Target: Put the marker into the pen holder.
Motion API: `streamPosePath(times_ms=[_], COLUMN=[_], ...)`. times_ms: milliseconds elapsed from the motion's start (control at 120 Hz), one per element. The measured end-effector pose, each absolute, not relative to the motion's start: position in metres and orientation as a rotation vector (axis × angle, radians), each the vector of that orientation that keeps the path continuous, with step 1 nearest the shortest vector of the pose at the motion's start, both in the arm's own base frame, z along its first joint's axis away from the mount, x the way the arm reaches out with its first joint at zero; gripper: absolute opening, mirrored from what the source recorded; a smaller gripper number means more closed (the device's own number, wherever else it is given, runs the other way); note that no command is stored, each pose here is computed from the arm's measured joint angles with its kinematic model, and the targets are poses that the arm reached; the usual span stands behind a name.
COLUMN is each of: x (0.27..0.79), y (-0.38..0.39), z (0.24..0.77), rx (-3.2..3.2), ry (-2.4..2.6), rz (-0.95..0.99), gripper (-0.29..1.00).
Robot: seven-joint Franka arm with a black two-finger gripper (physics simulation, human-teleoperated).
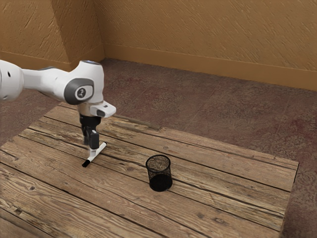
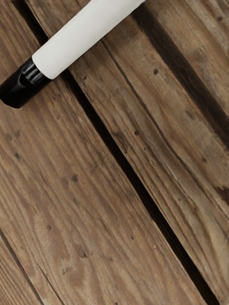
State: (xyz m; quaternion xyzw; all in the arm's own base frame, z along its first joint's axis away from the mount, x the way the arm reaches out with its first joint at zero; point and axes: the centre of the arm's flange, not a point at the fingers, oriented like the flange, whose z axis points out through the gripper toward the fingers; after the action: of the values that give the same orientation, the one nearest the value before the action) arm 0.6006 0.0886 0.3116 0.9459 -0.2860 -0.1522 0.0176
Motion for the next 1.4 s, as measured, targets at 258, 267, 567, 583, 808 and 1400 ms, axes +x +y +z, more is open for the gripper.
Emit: streamPosePath(times_ms=[258,267,567,583,808,1400], x=[0.608,0.608,0.620,0.621,0.636,0.640], y=[0.111,0.111,0.132,0.132,0.131,0.132], z=[0.281,0.280,0.258,0.258,0.258,0.247], rx=[3.005,3.006,3.061,3.066,3.092,3.098], ry=[-0.631,-0.626,-0.446,-0.440,-0.381,-0.278], rz=[-0.367,-0.365,-0.321,-0.318,-0.283,-0.285], gripper=[0.66,0.66,0.49,0.48,0.37,0.11])
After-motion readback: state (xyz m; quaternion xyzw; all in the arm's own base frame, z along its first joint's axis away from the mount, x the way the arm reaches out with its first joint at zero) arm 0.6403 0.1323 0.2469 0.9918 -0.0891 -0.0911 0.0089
